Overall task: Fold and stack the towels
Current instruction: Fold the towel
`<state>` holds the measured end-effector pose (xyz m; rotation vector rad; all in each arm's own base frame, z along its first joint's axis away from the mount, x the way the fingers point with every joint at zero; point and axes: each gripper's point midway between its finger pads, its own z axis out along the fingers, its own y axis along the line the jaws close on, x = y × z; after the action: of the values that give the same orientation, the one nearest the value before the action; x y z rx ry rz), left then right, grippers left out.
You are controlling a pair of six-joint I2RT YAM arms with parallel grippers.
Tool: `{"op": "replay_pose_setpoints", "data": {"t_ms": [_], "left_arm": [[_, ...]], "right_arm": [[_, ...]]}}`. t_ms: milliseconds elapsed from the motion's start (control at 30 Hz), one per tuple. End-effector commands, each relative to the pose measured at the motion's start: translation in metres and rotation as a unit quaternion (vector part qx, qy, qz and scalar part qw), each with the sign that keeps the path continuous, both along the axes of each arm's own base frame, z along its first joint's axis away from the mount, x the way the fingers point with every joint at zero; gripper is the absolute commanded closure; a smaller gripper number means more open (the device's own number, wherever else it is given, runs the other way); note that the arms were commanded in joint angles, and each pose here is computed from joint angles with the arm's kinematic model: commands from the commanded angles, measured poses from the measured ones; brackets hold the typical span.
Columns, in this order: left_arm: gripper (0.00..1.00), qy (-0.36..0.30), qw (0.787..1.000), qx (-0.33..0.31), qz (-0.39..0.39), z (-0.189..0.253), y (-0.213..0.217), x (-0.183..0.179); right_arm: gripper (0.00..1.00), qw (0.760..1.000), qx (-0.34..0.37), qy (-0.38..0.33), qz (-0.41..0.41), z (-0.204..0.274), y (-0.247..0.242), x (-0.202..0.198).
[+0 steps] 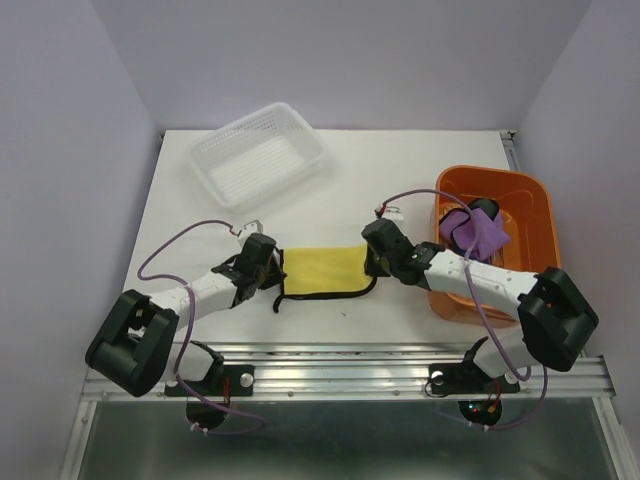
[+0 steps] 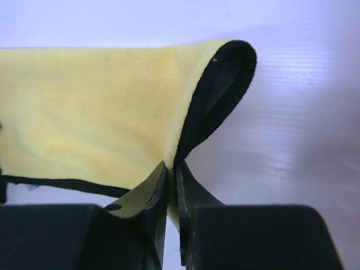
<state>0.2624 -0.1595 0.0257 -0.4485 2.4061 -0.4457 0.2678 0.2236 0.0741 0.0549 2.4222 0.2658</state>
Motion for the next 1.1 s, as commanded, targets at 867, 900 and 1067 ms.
{"op": "replay_pose_setpoints", "data": {"t_ms": [867, 900, 1067], "left_arm": [[0.95, -0.019, 0.998, -0.053, -0.019, 0.004, -0.013, -0.006], [0.95, -0.018, 0.998, -0.054, -0.020, 0.004, -0.013, -0.006], [0.95, -0.022, 0.998, -0.059, -0.020, 0.006, -0.014, -0.007]], "right_arm": [[0.89, 0.966, 0.191, -0.017, 0.175, 0.040, 0.189, 0.006], [0.89, 0.966, 0.195, -0.014, 0.171, 0.039, 0.191, 0.006], [0.88, 0.966, 0.195, -0.009, 0.169, 0.036, 0.200, 0.004]]}}
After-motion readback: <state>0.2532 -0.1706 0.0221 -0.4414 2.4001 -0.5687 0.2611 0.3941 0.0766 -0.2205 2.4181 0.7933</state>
